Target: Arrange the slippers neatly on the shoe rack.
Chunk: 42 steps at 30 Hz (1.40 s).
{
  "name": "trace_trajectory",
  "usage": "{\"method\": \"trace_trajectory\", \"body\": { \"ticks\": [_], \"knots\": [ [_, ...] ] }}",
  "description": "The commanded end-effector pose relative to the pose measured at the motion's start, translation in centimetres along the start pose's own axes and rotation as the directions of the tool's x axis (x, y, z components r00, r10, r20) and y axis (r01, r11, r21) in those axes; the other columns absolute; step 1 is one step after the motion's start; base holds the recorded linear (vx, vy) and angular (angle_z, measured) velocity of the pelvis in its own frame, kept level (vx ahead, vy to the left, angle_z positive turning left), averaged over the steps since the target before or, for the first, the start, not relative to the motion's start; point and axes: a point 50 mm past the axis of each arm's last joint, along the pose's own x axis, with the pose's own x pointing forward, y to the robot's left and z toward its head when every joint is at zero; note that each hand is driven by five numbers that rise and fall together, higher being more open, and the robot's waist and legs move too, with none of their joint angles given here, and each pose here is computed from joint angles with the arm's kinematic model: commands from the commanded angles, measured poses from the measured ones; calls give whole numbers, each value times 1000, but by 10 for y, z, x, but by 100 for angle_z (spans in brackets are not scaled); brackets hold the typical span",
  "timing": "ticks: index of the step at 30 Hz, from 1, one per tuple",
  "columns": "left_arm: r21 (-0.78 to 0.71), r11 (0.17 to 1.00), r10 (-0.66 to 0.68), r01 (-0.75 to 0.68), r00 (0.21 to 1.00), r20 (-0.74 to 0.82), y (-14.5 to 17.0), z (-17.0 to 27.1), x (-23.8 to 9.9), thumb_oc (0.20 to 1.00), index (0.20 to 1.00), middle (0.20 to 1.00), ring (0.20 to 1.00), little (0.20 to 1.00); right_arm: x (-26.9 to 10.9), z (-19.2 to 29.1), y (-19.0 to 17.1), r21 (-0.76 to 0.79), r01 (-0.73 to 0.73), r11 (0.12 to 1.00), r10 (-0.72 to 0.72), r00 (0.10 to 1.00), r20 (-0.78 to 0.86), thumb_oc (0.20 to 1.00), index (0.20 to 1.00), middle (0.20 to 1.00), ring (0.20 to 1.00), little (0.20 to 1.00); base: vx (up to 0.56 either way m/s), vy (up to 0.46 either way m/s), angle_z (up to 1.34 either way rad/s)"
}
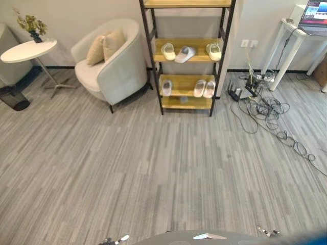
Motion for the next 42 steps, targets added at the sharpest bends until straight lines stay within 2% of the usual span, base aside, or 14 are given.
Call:
{"method": "trace_trajectory", "body": {
  "ticks": [1,2,3,6,12,15,20,23,27,30,32,34,37,42],
  "knots": [
    [185,983,12,-2,999,-53,-1,6,2,1000,1000,1000,1000,1000,1,2,0,-103,2,995,-7,999,-42,1000,1000,1000,1000,1000,0,0,0],
    [186,983,12,-2,999,-53,-1,6,2,1000,1000,1000,1000,1000,1,2,0,-103,3,995,-7,999,-42,1000,1000,1000,1000,1000,0,0,0],
    [303,953,-4,26,997,-73,-6,3,2,1000,1000,1000,1000,1000,2,2,1,-118,-4,993,-1,999,-40,1000,1000,1000,1000,1000,0,0,0],
    [254,966,-34,35,999,-10,-11,22,4,1000,1000,1000,1000,1000,3,11,2,-64,-1,998,1,1000,-8,1000,1000,1000,1000,1000,0,0,0],
    [358,932,-93,53,991,95,-29,53,6,1000,1000,1000,1000,1000,1,-2,1,-209,-34,977,18,997,-79,1000,1000,1000,1000,1000,-9,-69,-8],
    [398,915,-135,70,981,138,-39,65,5,1000,1000,1000,1000,1000,-1,-9,-6,-213,-30,977,7,994,-106,1000,1000,1000,1000,1000,-12,-91,-22],
    [329,944,-126,36,958,258,-42,90,2,1000,1000,1000,1000,1000,-3,-14,-15,-233,-6,972,-21,994,-111,1000,1000,1000,1000,1000,-26,-143,-20],
    [305,951,-135,49,954,268,-48,91,2,1000,1000,1000,1000,1000,-2,-10,-14,-220,6,975,-28,995,-97,1000,1000,1000,1000,1000,227,-12,5],
    [349,936,-126,41,967,223,-49,75,3,1000,1000,1000,1000,1000,3,17,3,-250,-10,968,10,1000,0,1000,1000,1000,1000,1000,366,130,9],
    [326,945,-95,29,977,190,-45,68,5,1000,1000,1000,1000,1000,7,52,34,-282,-47,958,84,989,119,1000,1000,1000,1000,1000,379,112,-16],
    [281,960,-57,17,989,135,-38,53,6,1000,1000,1000,1000,1000,6,48,48,-290,-86,953,123,986,109,1000,1000,1000,1000,1000,560,260,-39],
    [307,952,-40,-2,991,130,-32,51,5,1000,1000,1000,1000,1000,5,39,56,-322,-109,940,143,986,84,1000,1000,1000,1000,1000,624,349,-47],
    [346,938,-34,-33,982,185,-30,66,5,1000,1000,1000,1000,1000,5,42,61,-369,-114,922,157,984,86,1000,1000,1000,1000,1000,419,323,-50],
    [338,938,-33,-77,951,307,-32,106,1,1000,1000,1000,1000,1000,5,45,62,-340,-114,933,156,983,98,1000,1000,1000,1000,1000,553,277,43]
  ]
}}
